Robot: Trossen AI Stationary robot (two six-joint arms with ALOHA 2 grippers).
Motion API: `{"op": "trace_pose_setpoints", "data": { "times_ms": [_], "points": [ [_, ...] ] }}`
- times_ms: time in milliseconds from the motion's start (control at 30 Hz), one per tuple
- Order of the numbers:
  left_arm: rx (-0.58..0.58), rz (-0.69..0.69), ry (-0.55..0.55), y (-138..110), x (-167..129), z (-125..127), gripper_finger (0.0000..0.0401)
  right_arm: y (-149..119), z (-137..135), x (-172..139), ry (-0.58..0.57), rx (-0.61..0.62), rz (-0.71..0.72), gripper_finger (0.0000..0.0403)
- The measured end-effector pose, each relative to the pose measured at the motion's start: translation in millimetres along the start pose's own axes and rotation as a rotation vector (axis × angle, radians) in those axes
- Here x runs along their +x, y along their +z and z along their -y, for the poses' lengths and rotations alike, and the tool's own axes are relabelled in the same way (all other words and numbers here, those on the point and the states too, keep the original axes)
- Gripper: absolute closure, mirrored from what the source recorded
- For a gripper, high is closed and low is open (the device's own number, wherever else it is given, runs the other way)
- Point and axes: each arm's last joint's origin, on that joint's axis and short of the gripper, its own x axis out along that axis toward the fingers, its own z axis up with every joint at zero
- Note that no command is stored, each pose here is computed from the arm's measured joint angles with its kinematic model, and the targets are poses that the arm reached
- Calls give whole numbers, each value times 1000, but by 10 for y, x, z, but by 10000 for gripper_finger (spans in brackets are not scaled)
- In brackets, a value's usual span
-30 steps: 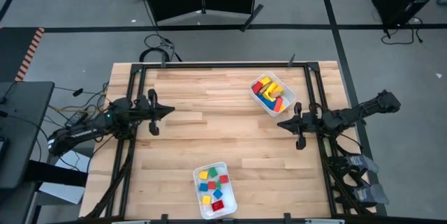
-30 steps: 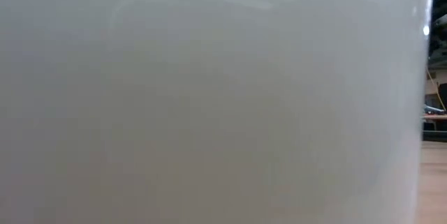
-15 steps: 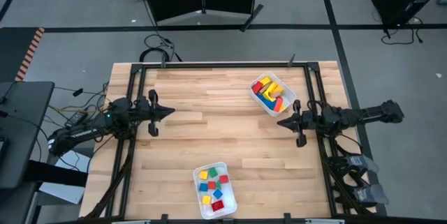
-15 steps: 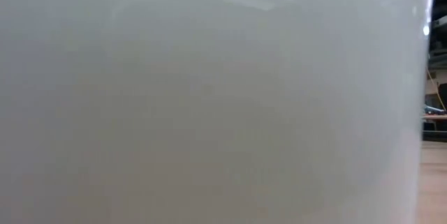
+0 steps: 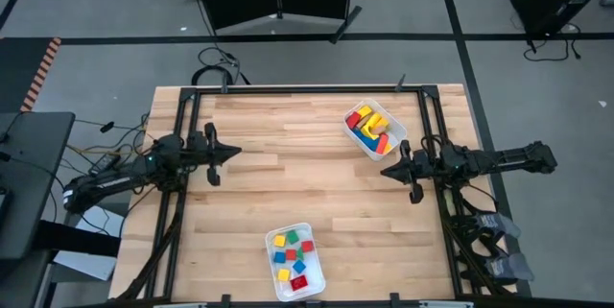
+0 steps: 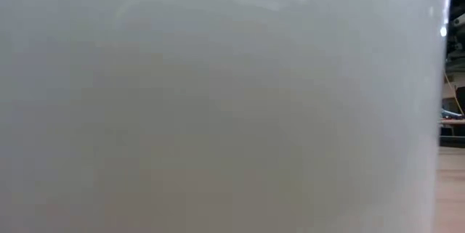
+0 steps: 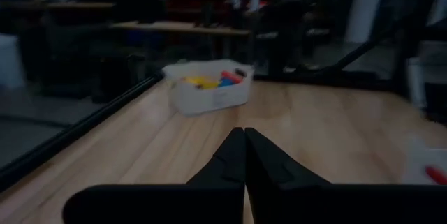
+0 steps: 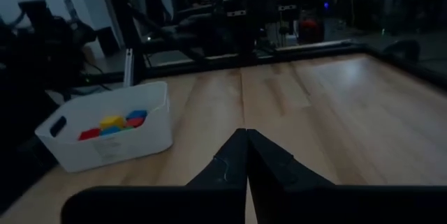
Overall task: Sort blocks by size
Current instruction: Return to Home Position
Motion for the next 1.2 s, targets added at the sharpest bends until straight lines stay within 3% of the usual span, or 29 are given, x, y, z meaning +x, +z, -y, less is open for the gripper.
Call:
{"op": "trace_pose_setpoints", "data": {
  "times_ms": [367,1200],
  "points": [
    [-16,-109,57,-94,60,-28,382,2,1,0,-4,43,2,376],
    [-16,-107,57,-92,61,-28,380,2,1,0,-6,41,3,374]
  ]
}}
